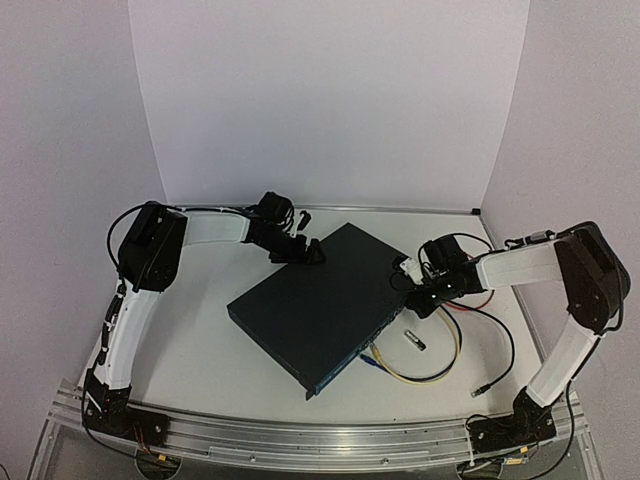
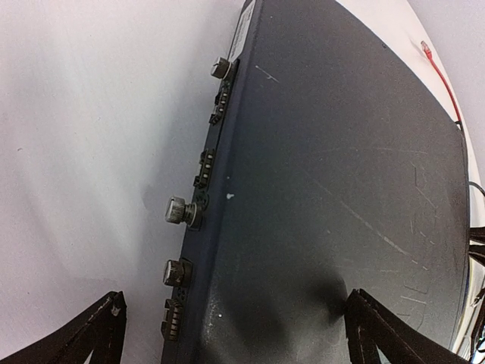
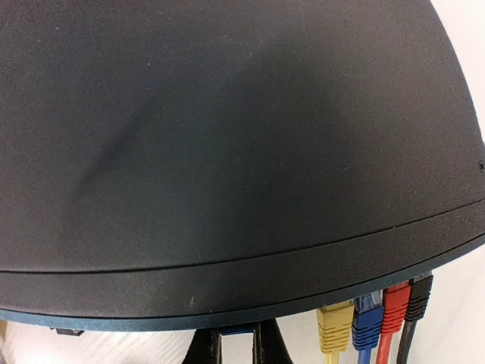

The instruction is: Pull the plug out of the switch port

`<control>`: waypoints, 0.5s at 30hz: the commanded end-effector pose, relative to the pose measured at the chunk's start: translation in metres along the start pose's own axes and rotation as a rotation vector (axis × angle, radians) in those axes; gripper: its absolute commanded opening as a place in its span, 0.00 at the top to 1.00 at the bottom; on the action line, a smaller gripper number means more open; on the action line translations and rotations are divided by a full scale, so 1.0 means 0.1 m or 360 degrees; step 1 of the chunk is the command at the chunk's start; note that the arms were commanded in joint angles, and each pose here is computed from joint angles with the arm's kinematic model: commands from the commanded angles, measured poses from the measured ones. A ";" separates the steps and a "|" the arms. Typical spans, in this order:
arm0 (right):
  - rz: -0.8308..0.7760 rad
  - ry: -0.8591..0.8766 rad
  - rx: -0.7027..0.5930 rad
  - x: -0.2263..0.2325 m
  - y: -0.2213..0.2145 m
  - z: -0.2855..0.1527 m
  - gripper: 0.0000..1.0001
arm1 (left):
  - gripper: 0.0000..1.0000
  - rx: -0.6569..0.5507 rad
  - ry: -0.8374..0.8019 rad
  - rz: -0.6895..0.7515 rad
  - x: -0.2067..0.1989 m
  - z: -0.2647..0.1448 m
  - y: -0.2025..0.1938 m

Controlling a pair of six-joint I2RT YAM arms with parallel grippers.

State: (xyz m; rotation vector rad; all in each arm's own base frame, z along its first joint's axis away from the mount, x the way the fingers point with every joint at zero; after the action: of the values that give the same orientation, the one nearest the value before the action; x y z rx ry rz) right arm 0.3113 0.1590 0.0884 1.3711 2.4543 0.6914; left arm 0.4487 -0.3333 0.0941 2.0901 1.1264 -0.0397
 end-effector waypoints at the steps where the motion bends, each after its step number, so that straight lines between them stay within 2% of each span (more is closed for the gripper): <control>1: 0.0242 -0.0086 0.0536 -0.11 -0.50 0.04 1.00 | 0.00 0.0550 0.0405 -0.0140 0.58 0.24 -0.95; 15: 0.0447 -0.0052 0.0660 -0.15 -0.61 -0.08 1.00 | 0.00 0.0542 0.0408 -0.0145 0.59 0.24 -0.95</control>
State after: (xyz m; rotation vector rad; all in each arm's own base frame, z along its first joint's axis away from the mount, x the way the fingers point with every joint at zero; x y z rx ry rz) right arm 0.3143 0.1575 0.0916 1.5938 2.4549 0.6705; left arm 0.4488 -0.3331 0.0933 2.0866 1.1249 -0.0408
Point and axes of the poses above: each gripper's point midway between its finger pads, its own z axis out along the fingers, its own x axis along the line the jaws close on, y = z × x, the point moved 8 cm from there along -z, back along the fingers, and after that the axes turned 9 degrees about z, right-handed, at the moved point
